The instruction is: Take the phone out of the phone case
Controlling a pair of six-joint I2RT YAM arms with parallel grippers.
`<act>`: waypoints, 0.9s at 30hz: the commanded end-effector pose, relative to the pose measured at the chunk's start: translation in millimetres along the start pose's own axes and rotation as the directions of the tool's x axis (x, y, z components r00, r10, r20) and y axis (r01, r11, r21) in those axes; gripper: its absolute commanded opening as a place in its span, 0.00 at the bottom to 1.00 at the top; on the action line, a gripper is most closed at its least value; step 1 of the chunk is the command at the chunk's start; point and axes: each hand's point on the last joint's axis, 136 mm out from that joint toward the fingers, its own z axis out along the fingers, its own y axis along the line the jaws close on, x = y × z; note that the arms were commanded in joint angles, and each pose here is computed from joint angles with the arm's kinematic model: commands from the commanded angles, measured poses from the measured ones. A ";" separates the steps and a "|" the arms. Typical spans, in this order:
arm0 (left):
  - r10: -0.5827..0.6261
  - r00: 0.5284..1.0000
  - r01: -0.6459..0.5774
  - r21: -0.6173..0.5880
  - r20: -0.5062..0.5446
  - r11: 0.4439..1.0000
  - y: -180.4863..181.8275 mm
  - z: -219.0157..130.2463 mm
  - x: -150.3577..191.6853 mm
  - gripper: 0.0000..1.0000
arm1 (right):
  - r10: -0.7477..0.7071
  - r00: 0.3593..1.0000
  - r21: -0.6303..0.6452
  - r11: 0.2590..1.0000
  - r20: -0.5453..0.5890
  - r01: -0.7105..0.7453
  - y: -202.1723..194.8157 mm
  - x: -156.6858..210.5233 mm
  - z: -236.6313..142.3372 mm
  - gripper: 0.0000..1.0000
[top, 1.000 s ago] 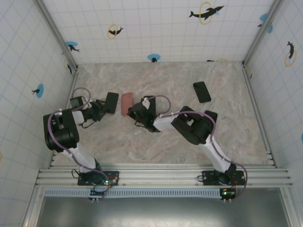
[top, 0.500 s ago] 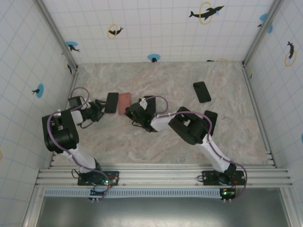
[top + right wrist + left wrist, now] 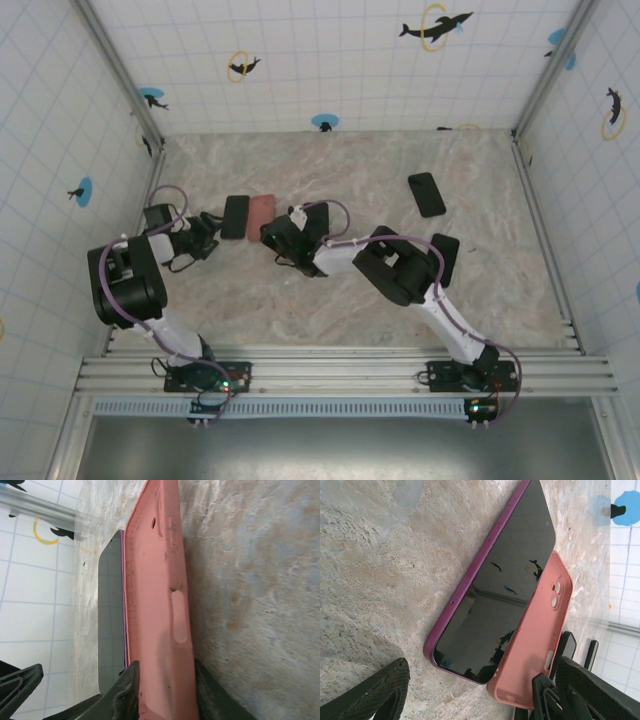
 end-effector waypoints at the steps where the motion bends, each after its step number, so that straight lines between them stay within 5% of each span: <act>1: -0.063 0.998 0.061 -0.105 -0.023 0.993 25.1 -3.4 11.6 0.79 | -0.077 0.997 0.042 0.996 0.008 0.077 -3.0 0.5 5.6 0.35; 12: -0.014 1.000 0.015 -0.055 0.015 0.998 -0.9 -18.5 4.1 0.80 | -0.369 0.929 0.144 0.919 -0.002 0.366 16.4 -17.3 -18.7 0.71; 17: 0.005 1.000 -0.005 -0.020 0.026 1.000 -14.3 -26.5 4.7 0.80 | -0.499 0.866 0.146 0.858 0.006 0.493 35.7 -33.5 -42.5 0.75; 27: 0.032 0.999 -0.033 0.089 0.015 0.995 -42.8 -33.1 27.3 0.86 | -0.667 0.740 0.360 0.672 -0.085 0.647 -16.2 -88.9 -104.6 0.95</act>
